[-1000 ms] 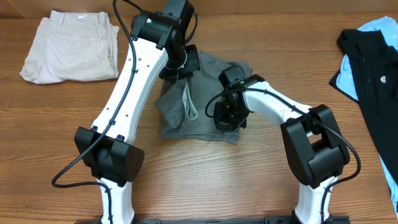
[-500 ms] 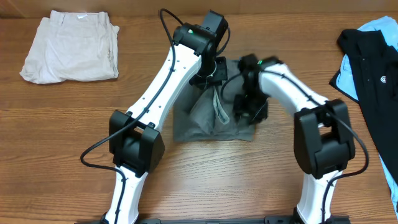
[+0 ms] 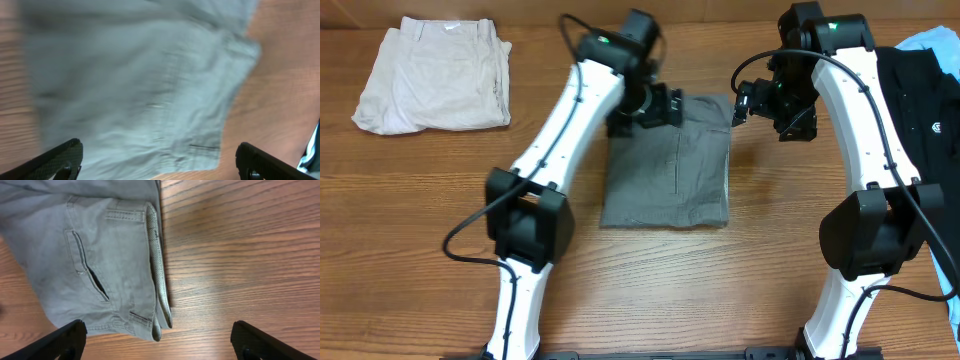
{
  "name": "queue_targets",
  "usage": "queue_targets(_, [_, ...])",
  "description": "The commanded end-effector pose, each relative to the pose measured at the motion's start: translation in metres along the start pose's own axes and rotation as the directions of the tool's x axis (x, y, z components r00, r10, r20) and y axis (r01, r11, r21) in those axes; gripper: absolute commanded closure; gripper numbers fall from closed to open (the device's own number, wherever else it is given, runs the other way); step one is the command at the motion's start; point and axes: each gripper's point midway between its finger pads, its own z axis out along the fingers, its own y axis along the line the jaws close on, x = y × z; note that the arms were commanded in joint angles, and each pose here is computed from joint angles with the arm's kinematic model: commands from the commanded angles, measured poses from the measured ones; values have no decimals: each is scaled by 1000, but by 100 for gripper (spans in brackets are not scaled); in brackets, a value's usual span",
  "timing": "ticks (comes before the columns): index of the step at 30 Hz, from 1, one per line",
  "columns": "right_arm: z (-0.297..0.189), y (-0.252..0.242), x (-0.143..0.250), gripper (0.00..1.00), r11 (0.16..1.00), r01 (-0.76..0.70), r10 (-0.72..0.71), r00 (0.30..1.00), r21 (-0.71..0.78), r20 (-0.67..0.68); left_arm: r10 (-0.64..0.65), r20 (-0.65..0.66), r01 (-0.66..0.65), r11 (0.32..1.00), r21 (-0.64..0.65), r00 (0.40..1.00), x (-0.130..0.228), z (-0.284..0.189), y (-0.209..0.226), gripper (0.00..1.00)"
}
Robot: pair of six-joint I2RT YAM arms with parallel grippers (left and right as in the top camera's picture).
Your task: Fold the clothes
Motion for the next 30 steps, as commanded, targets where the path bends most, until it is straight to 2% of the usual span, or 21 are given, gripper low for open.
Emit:
queue_targets(1, [-6,20,0,21,997,51,-50,999,-52,22,-3,23,3,1000,1,1000,-6,-47,35,4])
queue_targets(2, [-3,24,1,40,996,57,-56,998,-63,18,14,4,-14,1000,-7,1000,-3,-42,40,13])
queue_targets(3, [0,28,1,54,996,59,-59,998,-73,14,13,-7,-13,1000,-12,1000,-1,-39,41,23])
queue_targets(5, [11,39,4,75,992,77,-78,997,-102,0,14,-36,-14,1000,-21,999,6,-27,42,35])
queue_targets(6, [16,40,5,79,991,81,-82,997,-106,-8,15,-43,-16,1000,-22,999,8,-23,42,37])
queue_targets(7, [31,43,11,91,990,87,-91,995,-108,-35,18,-63,-20,999,-28,998,12,-13,42,50])
queue_targets(8, [41,44,15,94,990,88,-93,994,-107,-50,20,-71,-22,999,-30,997,15,-8,43,60])
queue_targets(11, [81,46,26,96,986,89,-103,990,-139,-97,33,-100,-36,999,-30,994,23,14,42,91])
queue_targets(13, [102,49,34,96,979,81,-105,987,-189,-122,34,-116,-37,999,-24,993,27,24,43,96])
queue_targets(16, [126,50,43,96,969,70,-107,984,-238,-144,25,-139,-30,999,-34,990,33,39,52,96])
queue_targets(22, [165,32,53,96,974,12,-47,988,-226,-150,17,-158,-24,999,-43,987,42,76,72,96])
queue_targets(26, [176,-1,49,96,996,-30,19,992,-85,-122,-6,-143,-11,993,-121,990,40,90,105,96])
queue_targets(30, [175,-6,47,95,997,-34,26,993,-70,-114,-18,-112,3,991,-136,993,31,91,126,96])
